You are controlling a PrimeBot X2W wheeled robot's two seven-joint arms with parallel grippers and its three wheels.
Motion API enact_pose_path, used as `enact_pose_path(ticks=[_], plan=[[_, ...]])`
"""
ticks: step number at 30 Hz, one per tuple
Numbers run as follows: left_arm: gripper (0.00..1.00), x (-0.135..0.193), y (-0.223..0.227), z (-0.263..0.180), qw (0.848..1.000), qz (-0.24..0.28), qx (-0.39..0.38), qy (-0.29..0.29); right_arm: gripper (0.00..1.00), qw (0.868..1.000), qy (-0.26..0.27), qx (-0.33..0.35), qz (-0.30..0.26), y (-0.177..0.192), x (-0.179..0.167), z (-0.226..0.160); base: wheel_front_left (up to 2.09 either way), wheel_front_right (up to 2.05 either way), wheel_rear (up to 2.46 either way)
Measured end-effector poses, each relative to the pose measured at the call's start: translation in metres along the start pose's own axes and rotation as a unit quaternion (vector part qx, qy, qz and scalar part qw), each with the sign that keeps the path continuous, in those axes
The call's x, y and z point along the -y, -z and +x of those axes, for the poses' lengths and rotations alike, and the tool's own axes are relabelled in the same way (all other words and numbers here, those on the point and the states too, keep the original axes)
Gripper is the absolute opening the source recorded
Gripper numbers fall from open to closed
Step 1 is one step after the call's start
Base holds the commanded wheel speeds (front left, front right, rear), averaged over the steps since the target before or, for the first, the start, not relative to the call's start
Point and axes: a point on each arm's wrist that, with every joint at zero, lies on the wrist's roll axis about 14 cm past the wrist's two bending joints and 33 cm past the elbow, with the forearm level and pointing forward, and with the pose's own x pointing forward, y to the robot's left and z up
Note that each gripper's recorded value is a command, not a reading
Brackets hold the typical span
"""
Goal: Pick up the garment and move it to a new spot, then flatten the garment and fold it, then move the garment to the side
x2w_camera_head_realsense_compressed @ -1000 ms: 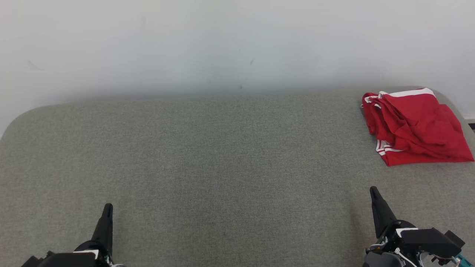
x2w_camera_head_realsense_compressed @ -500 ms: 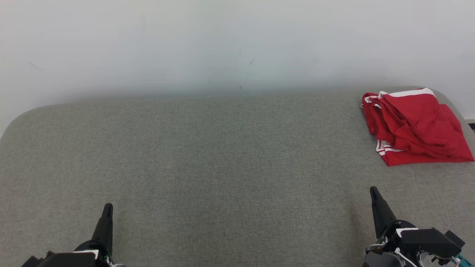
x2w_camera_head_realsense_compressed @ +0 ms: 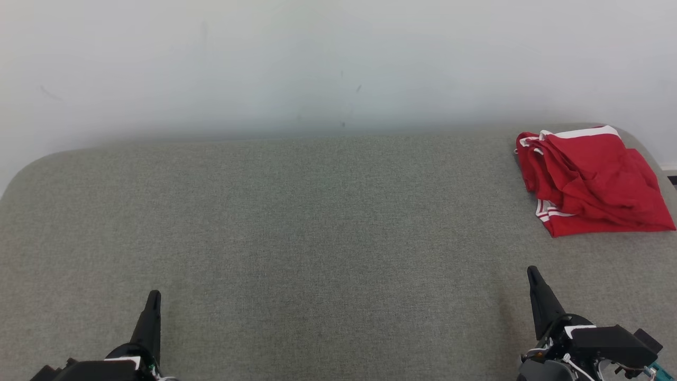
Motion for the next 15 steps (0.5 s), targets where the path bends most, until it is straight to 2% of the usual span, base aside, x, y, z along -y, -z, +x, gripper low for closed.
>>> enact_pose_path(ticks=[15], plan=[[0.0, 0.0001, 0.0001, 0.0, 1.0, 0.0, 0.0, 0.0, 0.0, 1.0, 0.0, 0.0, 0.0, -0.0002, -0.0001, 0.0, 0.0, 0.0, 0.0]])
